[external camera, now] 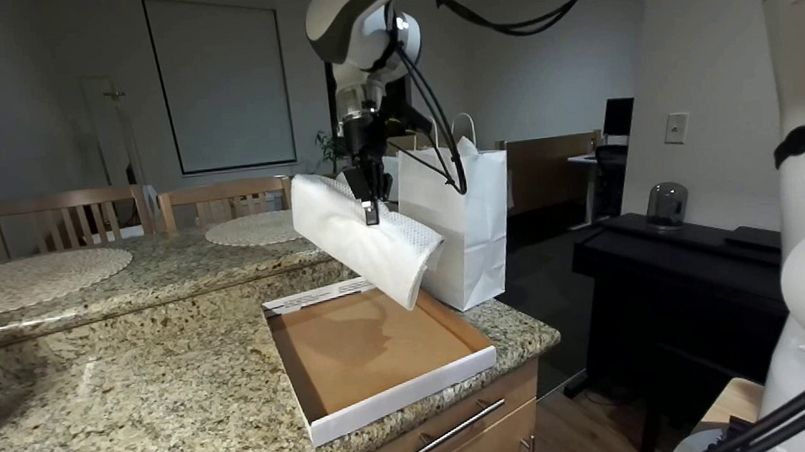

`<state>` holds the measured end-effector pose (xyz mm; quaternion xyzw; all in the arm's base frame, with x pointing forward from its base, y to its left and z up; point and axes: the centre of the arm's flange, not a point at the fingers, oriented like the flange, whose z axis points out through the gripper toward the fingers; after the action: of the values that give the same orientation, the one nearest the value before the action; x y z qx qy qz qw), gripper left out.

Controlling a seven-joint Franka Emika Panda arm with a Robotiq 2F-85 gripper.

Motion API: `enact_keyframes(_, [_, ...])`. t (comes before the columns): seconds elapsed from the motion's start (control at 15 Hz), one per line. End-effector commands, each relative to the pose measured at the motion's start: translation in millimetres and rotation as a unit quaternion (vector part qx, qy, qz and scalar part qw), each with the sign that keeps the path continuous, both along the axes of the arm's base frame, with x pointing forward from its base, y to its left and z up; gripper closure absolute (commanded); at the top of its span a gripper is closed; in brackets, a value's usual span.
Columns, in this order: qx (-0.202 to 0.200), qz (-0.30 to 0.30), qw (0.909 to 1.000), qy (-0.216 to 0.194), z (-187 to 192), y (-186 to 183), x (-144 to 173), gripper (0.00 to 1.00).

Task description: Put the white towels inside the white paper bag

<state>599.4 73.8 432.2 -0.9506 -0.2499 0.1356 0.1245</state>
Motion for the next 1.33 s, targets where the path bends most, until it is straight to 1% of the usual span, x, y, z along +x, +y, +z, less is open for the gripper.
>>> enact_keyframes(0.0, [0.017,0.012,0.9978,-0.063,50,-6,-41,0.98])
enact_keyframes(0.07, [0.011,0.011,0.997,-0.075,67,-8,-45,0.98])
enact_keyframes(0.27, [-0.014,0.032,0.9959,-0.083,125,-11,-47,0.98])
enact_keyframes(0.4, [-0.031,0.035,0.9946,-0.093,163,-15,-54,0.98])
enact_keyframes(0.6, [-0.034,0.021,0.9898,-0.137,224,-32,-64,0.98])
enact_keyframes(0.73, [-0.024,-0.014,0.9829,-0.182,263,-54,-67,0.98])
enact_keyframes(0.8, [-0.016,-0.024,0.9799,-0.197,282,-70,-66,0.98])
enact_keyframes(0.93, [0.007,-0.062,0.9694,-0.238,314,-105,-67,0.98])
enact_keyframes(1.0, [0.02,-0.088,0.9615,-0.259,325,-121,-68,0.98])
enact_keyframes(1.13, [0.042,-0.124,0.9467,-0.294,335,-158,-66,0.98])
enact_keyframes(1.27, [0.069,-0.153,0.9314,-0.323,339,-196,-59,0.98])
